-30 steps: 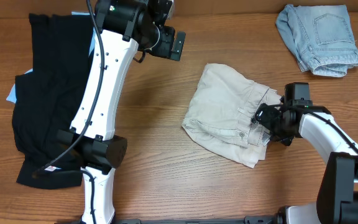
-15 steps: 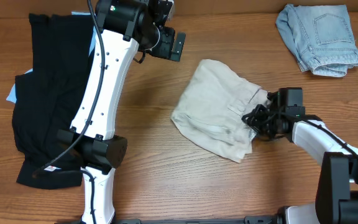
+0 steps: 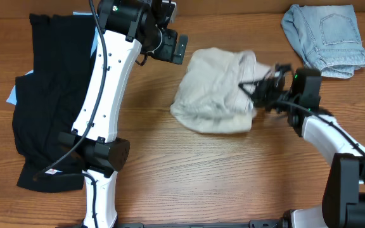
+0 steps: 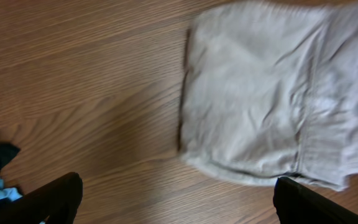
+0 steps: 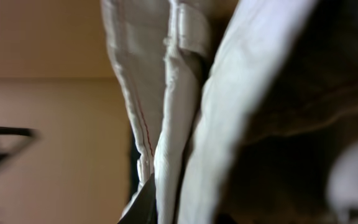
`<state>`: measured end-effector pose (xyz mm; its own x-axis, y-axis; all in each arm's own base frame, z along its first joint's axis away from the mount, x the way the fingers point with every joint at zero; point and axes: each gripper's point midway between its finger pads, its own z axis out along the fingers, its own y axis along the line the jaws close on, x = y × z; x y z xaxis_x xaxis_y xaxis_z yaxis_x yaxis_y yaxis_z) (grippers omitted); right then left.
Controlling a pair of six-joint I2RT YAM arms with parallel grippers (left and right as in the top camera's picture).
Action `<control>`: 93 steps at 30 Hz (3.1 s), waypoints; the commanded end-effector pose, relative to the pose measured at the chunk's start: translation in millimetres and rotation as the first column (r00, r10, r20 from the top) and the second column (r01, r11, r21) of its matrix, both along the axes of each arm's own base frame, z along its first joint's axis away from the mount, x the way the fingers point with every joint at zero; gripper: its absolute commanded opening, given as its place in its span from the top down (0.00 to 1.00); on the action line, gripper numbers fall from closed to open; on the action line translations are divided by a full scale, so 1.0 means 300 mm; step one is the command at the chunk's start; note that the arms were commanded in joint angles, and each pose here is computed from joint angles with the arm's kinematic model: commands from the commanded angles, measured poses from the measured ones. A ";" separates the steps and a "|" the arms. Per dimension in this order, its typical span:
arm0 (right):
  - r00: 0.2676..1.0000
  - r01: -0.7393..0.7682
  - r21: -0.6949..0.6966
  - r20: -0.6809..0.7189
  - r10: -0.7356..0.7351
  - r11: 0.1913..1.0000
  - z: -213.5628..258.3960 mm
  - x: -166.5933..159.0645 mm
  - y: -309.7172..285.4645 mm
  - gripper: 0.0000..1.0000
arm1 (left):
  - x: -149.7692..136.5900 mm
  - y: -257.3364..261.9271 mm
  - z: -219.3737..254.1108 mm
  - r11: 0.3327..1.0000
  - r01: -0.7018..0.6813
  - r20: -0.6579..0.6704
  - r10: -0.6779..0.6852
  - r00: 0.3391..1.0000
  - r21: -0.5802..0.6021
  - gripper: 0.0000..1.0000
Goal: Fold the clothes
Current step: 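Grasp the folded shorts' right edge with the right gripper, then carry the folded shorts with the right gripper to the top-right corner, then place the shorts on the jeans and open the right gripper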
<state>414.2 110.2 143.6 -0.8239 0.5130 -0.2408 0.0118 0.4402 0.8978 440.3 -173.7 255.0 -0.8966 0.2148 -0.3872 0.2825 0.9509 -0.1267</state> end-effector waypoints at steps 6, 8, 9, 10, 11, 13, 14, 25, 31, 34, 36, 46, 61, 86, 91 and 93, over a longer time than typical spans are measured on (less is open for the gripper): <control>0.964 0.077 0.110 0.246 -0.102 0.991 0.483 0.185 -0.080 0.96 | 0.005 0.011 -0.020 0.998 0.005 0.006 -0.005 1.000 0.060 0.00; 0.945 0.123 0.103 0.291 -0.148 0.987 0.548 0.214 -0.124 0.96 | 0.007 0.014 -0.020 0.998 0.003 0.009 -0.003 1.000 0.065 0.00; 0.933 0.151 0.101 0.313 -0.176 0.983 0.581 0.229 -0.153 0.96 | 0.008 0.019 -0.020 0.997 -0.001 0.011 0.001 1.000 0.073 0.00; 0.922 0.175 0.100 0.331 -0.199 0.979 0.607 0.240 -0.181 0.96 | 0.009 0.024 -0.020 0.997 -0.004 0.013 0.003 1.000 0.079 0.00; 0.909 0.207 0.101 0.349 -0.230 0.973 0.638 0.252 -0.217 0.96 | 0.010 0.026 -0.021 0.996 -0.006 0.014 0.005 1.000 0.083 0.00; 0.856 0.306 0.101 0.406 -0.320 0.947 0.716 0.280 -0.335 0.96 | 0.011 0.027 -0.020 0.996 -0.007 0.015 0.006 1.000 0.085 0.00; 0.831 0.340 0.103 0.432 -0.350 0.935 0.742 0.286 -0.376 0.96 | 0.012 0.027 -0.020 0.996 -0.007 0.016 0.006 1.000 0.085 0.00; 0.616 0.545 0.177 0.579 -0.534 0.820 0.801 0.373 -0.703 0.96 | 0.022 0.036 -0.017 0.995 -0.017 0.031 0.014 0.999 0.099 0.00; 0.623 0.501 0.167 0.612 -0.488 0.849 0.713 0.554 -0.798 0.96 | 0.029 0.032 -0.014 0.995 -0.017 0.041 0.013 0.999 0.095 0.00; 0.627 0.511 0.148 0.610 -0.485 0.847 0.647 0.639 -0.873 0.96 | 0.042 0.027 -0.008 0.996 -0.019 0.057 0.014 0.998 0.088 0.00; 0.627 0.514 0.138 0.613 -0.481 0.847 0.610 0.672 -0.924 0.96 | 0.049 0.024 -0.004 0.996 -0.019 0.067 0.013 0.998 0.084 0.00; 0.766 0.528 -0.010 0.438 -0.471 0.849 0.322 0.675 -1.046 0.89 | 0.081 0.013 0.013 0.997 -0.023 0.110 0.015 0.994 0.067 0.00; 0.868 0.466 -0.338 -0.005 -0.496 0.818 0.034 0.379 -1.106 0.05 | 0.085 0.010 0.016 0.998 -0.022 0.116 0.015 0.993 0.063 0.00; 0.886 0.448 -0.879 0.411 -0.216 0.165 0.026 0.665 -1.090 0.00 | 0.096 0.003 0.021 0.998 -0.053 0.123 0.048 0.991 0.037 0.00; 0.893 0.374 -0.894 0.276 -0.355 0.247 -0.257 0.620 -1.161 0.00 | 0.096 0.004 0.022 0.997 -0.067 0.121 0.063 0.991 0.030 0.00; 0.885 0.352 -0.885 0.209 -0.415 0.304 -0.362 0.587 -1.178 0.00 | 0.096 0.004 0.022 0.997 -0.067 0.121 0.063 0.991 0.030 0.00</control>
